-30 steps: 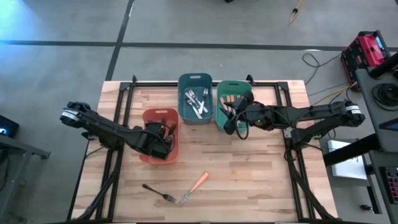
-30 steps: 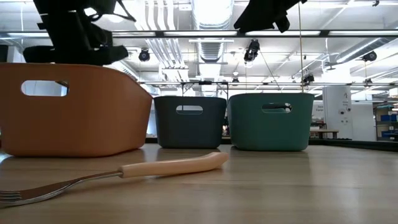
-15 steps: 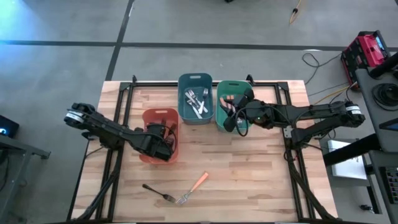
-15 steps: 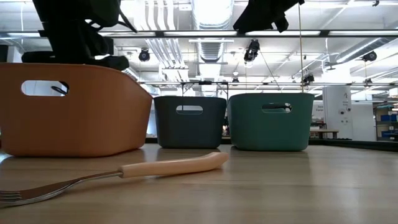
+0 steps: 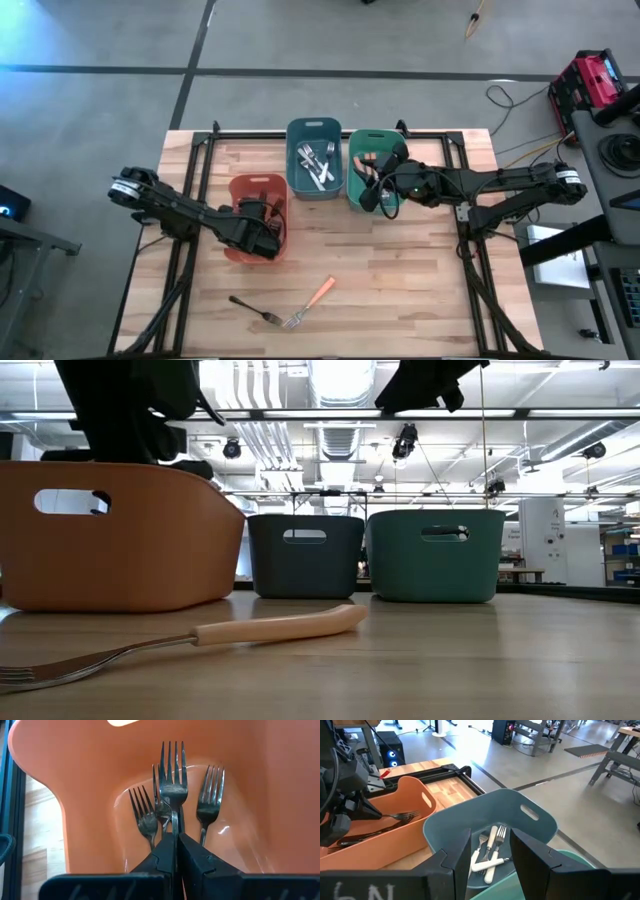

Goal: Sort silverware by color (type)
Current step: Put the black fork into the orange bin

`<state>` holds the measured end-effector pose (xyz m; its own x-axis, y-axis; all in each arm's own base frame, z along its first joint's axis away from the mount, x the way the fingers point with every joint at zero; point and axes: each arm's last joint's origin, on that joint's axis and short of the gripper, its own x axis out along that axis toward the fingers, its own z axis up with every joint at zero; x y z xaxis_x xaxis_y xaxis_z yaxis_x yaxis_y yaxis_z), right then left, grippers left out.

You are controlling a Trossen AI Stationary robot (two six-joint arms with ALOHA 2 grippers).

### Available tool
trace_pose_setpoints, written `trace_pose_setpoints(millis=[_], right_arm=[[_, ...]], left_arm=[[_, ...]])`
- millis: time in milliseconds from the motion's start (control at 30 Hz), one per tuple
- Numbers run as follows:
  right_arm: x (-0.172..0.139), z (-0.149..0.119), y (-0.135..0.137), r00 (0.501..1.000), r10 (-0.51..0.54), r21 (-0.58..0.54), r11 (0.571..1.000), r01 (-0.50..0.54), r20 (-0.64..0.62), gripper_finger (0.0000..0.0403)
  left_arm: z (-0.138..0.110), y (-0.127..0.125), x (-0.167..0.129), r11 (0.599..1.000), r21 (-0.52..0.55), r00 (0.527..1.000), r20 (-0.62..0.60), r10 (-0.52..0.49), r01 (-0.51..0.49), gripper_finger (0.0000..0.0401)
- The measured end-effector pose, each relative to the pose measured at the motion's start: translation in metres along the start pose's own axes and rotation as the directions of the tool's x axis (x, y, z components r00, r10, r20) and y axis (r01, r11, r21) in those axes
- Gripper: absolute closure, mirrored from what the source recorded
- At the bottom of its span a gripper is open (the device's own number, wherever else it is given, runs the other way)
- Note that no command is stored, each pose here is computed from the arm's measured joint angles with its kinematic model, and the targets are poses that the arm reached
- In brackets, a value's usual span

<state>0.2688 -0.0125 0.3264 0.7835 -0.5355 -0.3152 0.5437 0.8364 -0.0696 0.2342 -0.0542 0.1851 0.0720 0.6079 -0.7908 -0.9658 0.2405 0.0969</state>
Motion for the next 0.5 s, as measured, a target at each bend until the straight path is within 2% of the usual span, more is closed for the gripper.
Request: trace_pose_setpoints(millis=[500], right_arm=[[0.0000, -0.0001, 0.0000, 1.000, 0.000, 0.000, 1.000, 0.000, -0.001, 0.0275]], left_arm=[[0.0009, -0.0019, 0.0026, 1.000, -0.007, 1.000, 0.023, 0.001, -0.001, 0.0401]])
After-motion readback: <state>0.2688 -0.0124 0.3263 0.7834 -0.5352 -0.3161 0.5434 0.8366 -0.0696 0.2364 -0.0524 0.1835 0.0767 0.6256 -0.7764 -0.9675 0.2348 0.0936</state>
